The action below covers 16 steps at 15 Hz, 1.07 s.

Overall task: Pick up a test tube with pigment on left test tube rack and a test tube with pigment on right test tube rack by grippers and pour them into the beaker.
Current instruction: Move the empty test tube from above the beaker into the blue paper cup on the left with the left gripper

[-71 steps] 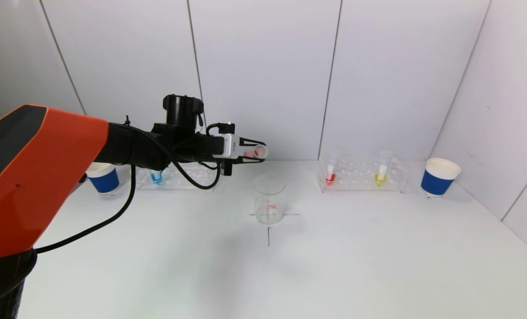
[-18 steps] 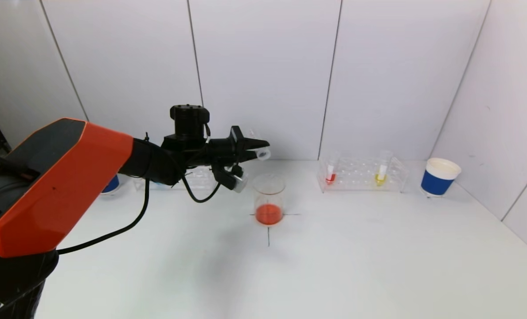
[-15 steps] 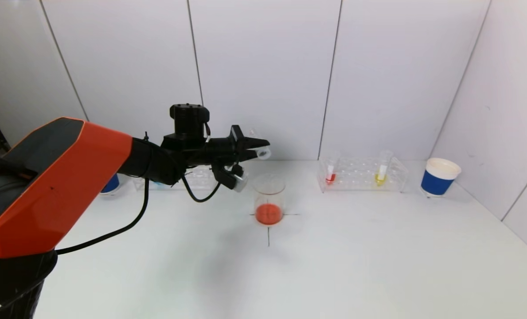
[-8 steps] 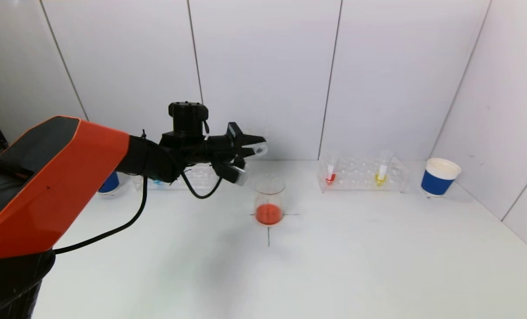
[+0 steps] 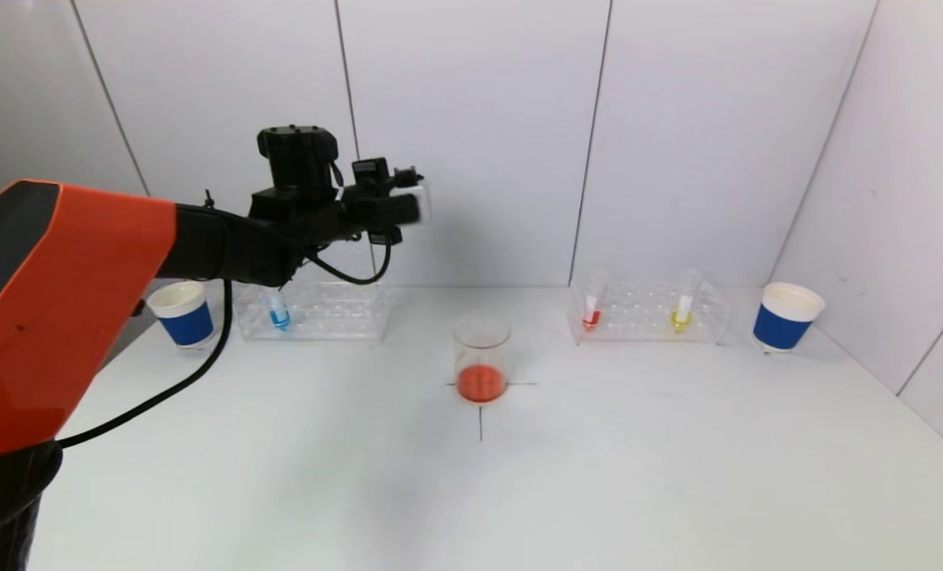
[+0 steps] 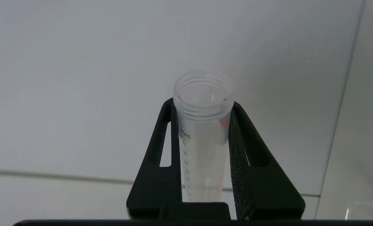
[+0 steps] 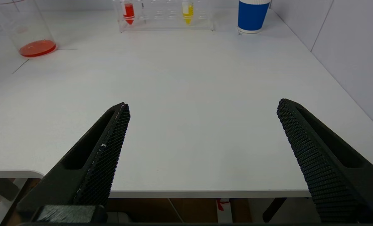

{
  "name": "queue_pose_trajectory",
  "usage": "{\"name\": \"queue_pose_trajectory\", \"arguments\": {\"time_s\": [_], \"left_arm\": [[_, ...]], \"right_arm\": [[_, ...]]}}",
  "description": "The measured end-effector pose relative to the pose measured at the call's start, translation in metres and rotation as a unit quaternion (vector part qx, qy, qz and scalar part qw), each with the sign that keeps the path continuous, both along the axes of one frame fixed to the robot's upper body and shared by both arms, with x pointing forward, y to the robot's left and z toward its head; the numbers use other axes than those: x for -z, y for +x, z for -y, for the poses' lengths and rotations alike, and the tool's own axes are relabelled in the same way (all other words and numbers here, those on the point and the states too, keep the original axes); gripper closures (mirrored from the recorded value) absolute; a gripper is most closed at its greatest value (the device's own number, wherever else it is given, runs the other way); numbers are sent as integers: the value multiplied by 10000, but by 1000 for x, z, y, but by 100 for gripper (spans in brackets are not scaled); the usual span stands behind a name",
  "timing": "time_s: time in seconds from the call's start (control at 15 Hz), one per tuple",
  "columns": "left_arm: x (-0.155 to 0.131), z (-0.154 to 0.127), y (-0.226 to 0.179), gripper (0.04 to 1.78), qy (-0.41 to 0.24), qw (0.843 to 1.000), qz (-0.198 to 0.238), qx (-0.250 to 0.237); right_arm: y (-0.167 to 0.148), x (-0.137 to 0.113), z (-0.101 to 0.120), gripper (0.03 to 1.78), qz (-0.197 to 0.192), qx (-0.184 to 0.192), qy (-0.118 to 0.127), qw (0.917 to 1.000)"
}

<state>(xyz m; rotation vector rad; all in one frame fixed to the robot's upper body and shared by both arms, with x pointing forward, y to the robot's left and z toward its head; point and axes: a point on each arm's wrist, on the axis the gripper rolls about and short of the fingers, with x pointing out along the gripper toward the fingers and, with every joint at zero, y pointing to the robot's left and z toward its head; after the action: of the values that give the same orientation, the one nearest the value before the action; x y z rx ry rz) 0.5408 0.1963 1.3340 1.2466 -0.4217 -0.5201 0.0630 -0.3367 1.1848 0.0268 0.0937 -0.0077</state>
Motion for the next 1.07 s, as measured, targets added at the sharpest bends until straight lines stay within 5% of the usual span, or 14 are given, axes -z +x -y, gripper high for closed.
{"name": "queue_pose_trajectory", "arguments": {"time_s": [0.27, 0.53, 0.73, 1.07], "left_arm": [[-44, -21, -23, 137, -1412, 9795, -940, -1083], [-90, -48, -56, 137, -2948, 9187, -1761, -1950], [-113, -76, -75, 137, -3762, 8764, -1852, -2367], [-130, -111, -93, 137, -4490, 8316, -1695, -2795]], "right_arm": [[0, 0, 0, 10, 2, 2, 0, 10000], [0, 0, 0, 10, 2, 2, 0, 10000], [0, 0, 0, 10, 4, 2, 0, 10000], [0, 0, 0, 10, 4, 2, 0, 10000]]}}
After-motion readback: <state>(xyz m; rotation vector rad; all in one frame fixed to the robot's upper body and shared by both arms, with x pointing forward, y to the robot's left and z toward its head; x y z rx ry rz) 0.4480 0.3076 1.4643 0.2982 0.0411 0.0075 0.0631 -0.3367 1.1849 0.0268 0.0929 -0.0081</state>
